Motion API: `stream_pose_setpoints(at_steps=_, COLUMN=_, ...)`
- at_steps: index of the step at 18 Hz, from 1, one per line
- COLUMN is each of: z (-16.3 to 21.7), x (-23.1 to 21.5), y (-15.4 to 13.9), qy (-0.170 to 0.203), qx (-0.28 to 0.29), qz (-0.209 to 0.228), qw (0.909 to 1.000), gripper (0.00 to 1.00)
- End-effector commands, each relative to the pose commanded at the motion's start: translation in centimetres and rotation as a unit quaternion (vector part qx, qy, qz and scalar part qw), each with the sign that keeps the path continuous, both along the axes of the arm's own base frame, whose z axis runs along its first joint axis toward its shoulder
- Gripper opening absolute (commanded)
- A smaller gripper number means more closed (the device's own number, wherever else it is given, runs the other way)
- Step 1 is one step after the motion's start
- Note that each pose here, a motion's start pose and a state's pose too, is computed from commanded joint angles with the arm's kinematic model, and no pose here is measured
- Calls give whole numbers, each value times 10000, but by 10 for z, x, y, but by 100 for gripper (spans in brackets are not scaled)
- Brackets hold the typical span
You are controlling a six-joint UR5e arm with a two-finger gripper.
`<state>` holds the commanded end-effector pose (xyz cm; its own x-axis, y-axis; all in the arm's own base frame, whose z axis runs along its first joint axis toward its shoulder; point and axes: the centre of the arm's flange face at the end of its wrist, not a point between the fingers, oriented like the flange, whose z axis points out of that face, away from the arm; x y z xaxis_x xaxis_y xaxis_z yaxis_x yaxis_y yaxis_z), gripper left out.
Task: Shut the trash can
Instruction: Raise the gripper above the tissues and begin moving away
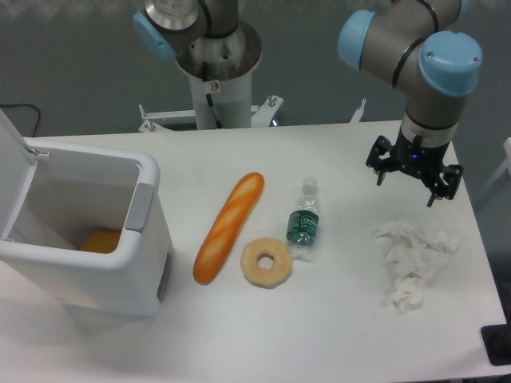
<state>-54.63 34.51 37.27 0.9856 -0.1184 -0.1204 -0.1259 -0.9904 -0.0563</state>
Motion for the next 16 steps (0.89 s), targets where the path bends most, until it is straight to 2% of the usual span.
stream_pose_setpoints(at_steps=7, z=-1, x=8, y=1, qy=-49, qx=39, qz=32, qw=10000, gripper=100)
stream_pose_setpoints(at_steps=10, z=14, x=23, y=-5, qy=45, qx=69, qz=55, qw=10000, gripper=100)
stream_pose_setpoints(at_steps=13, z=34, x=42, y=-9, qy=151, qx=156, qz=265, qw=9994, gripper=100)
stream_pose_setpoints(at_steps=16, z=58, x=73, y=-2, qy=270, qx=489, qz=715, qw=9959, gripper=100)
